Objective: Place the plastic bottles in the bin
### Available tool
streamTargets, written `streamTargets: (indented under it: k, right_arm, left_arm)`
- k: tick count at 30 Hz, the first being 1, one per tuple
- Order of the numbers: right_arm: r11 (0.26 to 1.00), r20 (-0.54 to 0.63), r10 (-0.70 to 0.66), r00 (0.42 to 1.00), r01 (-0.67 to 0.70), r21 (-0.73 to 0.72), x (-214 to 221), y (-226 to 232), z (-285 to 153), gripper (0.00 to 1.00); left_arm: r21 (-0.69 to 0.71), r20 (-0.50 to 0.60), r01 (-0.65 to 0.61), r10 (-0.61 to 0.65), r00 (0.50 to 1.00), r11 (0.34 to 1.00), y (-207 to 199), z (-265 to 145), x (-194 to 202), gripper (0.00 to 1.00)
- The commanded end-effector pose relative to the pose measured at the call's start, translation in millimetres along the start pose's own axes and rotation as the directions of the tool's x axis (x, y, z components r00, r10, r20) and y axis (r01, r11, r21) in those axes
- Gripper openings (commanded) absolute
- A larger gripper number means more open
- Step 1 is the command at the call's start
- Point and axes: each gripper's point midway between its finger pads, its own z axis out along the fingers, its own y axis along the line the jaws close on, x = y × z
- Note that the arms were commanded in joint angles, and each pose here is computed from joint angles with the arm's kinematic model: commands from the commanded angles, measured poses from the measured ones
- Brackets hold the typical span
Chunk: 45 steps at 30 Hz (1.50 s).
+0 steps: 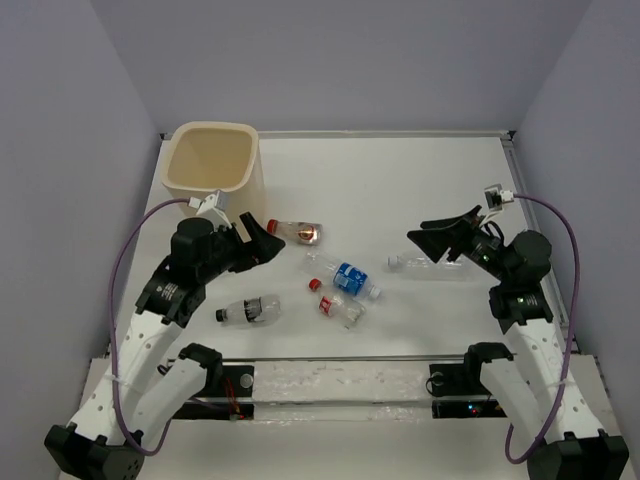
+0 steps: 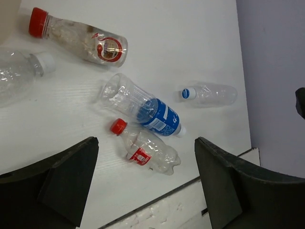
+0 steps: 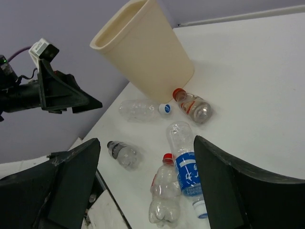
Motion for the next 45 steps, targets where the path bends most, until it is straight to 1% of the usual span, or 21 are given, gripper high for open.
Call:
streamTargets:
  k: [1, 2, 4, 5, 7, 9, 12, 13, 16, 18, 19, 21, 22, 24, 29, 30, 34, 36, 37, 40, 45]
  right_arm:
    - [0.999, -0.008, -0.041, 0.999, 0.041, -0.025, 2.7, 8.5, 2.4, 0.85]
    - [0.999, -0.014, -0.042, 0.999, 0.041, -0.02, 3.2, 7.7, 2.6, 0.85]
    - [0.999, -0.025, -0.034, 0.999, 0.034, 0.007, 5.0, 2.9, 2.2, 0.85]
    - [0.999, -0.031, -0.038, 0.999, 0.038, 0.005, 5.6, 4.8, 2.5, 0.85]
    - [0.999, -0.035, -0.037, 0.999, 0.037, 0.01, 5.6, 3.7, 3.1, 0.85]
    - [1.0, -0.057, -0.027, 0.998, 0.027, 0.002, 5.9, 5.0, 5.0, 0.85]
    - [1.0, -0.095, 0.001, 0.995, -0.001, 0.003, 12.0, 0.4, 8.6, 0.85]
    - [1.0, -0.103, 0.009, 0.995, -0.008, 0.007, 14.9, -1.9, 8.8, 0.85]
    - [0.999, -0.125, 0.021, 0.992, -0.016, 0.047, 23.0, -13.4, 8.9, 0.85]
    - [0.997, -0.141, 0.04, 0.989, -0.03, 0.071, 28.0, -19.9, 9.2, 0.85]
    - [0.997, -0.144, 0.038, 0.989, -0.028, 0.068, 27.7, -19.5, 9.7, 0.85]
    - [0.998, -0.151, 0.04, 0.988, -0.031, 0.062, 29.0, -18.8, 9.7, 0.85]
    - [0.998, -0.15, 0.041, 0.988, -0.032, 0.061, 28.4, -18.4, 9.8, 0.85]
    - [0.998, -0.155, 0.038, 0.987, -0.029, 0.059, 30.4, -17.8, 10.6, 0.85]
    - [0.998, -0.163, 0.037, 0.986, -0.029, 0.051, 33.3, -16.1, 11.1, 0.85]
    - [0.998, -0.171, 0.038, 0.985, -0.03, 0.047, 36.1, -15.3, 11.7, 0.86]
    - [0.999, -0.174, 0.034, 0.984, -0.029, 0.031, 36.2, -11.4, 10.7, 0.86]
    - [0.999, -0.179, 0.039, 0.983, -0.033, 0.032, 37.6, -12.3, 10.7, 0.86]
    - [0.999, -0.182, 0.04, 0.983, -0.036, 0.028, 38.1, -11.6, 10.8, 0.86]
    - [0.999, -0.185, 0.041, 0.982, -0.037, 0.025, 38.7, -11.0, 10.5, 0.86]
    - [0.999, -0.203, 0.048, 0.978, -0.048, 0.007, 42.8, -9.2, 12.5, 0.86]
  left_arm:
    - [-0.117, -0.034, 0.083, -0.087, 0.996, 0.99, 6.7, -10.6, -0.8, 0.91]
    - [-0.145, -0.017, 0.099, -0.103, 0.995, 0.984, 10.4, -12.2, -3.6, 0.93]
    - [-0.189, -0.024, 0.117, -0.124, 0.992, 0.975, 14.9, -18.4, -2.0, 0.93]
    - [-0.239, -0.035, 0.136, -0.148, 0.988, 0.962, 22.4, -22.5, 3.2, 0.93]
    - [-0.289, -0.042, 0.17, -0.19, 0.981, 0.942, 26.5, -27.9, 5.5, 0.93]
    - [-0.382, -0.054, 0.222, -0.261, 0.964, 0.897, 38.4, -38.2, 16.8, 0.91]
    - [-0.477, -0.058, 0.271, -0.337, 0.94, 0.836, 50.1, -52.3, 30.5, 0.91]
    - [-0.494, -0.045, 0.299, -0.368, 0.929, 0.816, 49.7, -55.1, 30.4, 0.91]
    - [-0.548, -0.04, 0.31, -0.394, 0.918, 0.777, 55.6, -65.4, 35.7, 0.92]
    - [-0.59, -0.033, 0.308, -0.403, 0.915, 0.747, 65.1, -68.9, 41.4, 0.98]
    - [-0.615, -0.033, 0.316, -0.424, 0.905, 0.723, 72.7, -68.5, 50.2, 0.99]
    - [-0.63, -0.038, 0.331, -0.453, 0.891, 0.703, 79.3, -65.4, 61.4, 0.99]
    - [-0.633, -0.064, 0.337, -0.481, 0.874, 0.697, 82.9, -60.1, 74.0, 0.99]
    - [-0.652, -0.073, 0.35, -0.515, 0.854, 0.672, 90.3, -55.0, 87.1, 0.99]
    - [-0.677, -0.083, 0.341, -0.528, 0.845, 0.652, 96.7, -46.6, 92.5, 0.99]
    - [-0.678, -0.1, 0.324, -0.52, 0.848, 0.66, 98.3, -40.4, 93.5, 0.99]
    - [-0.719, -0.153, 0.243, -0.49, 0.858, 0.651, 114.7, -27.4, 101.7, 0.99]
    - [-0.729, -0.154, 0.229, -0.481, 0.863, 0.645, 121.6, -21.1, 103.1, 0.99]
    - [-0.745, -0.166, 0.216, -0.489, 0.856, 0.632, 127.3, -19.1, 109.6, 0.99]
    - [-0.754, -0.17, 0.218, -0.504, 0.847, 0.62, 135.0, -12.8, 119.2, 0.99]
    - [-0.758, -0.162, 0.213, -0.495, 0.853, 0.616, 141.5, -8.1, 123.8, 0.99]
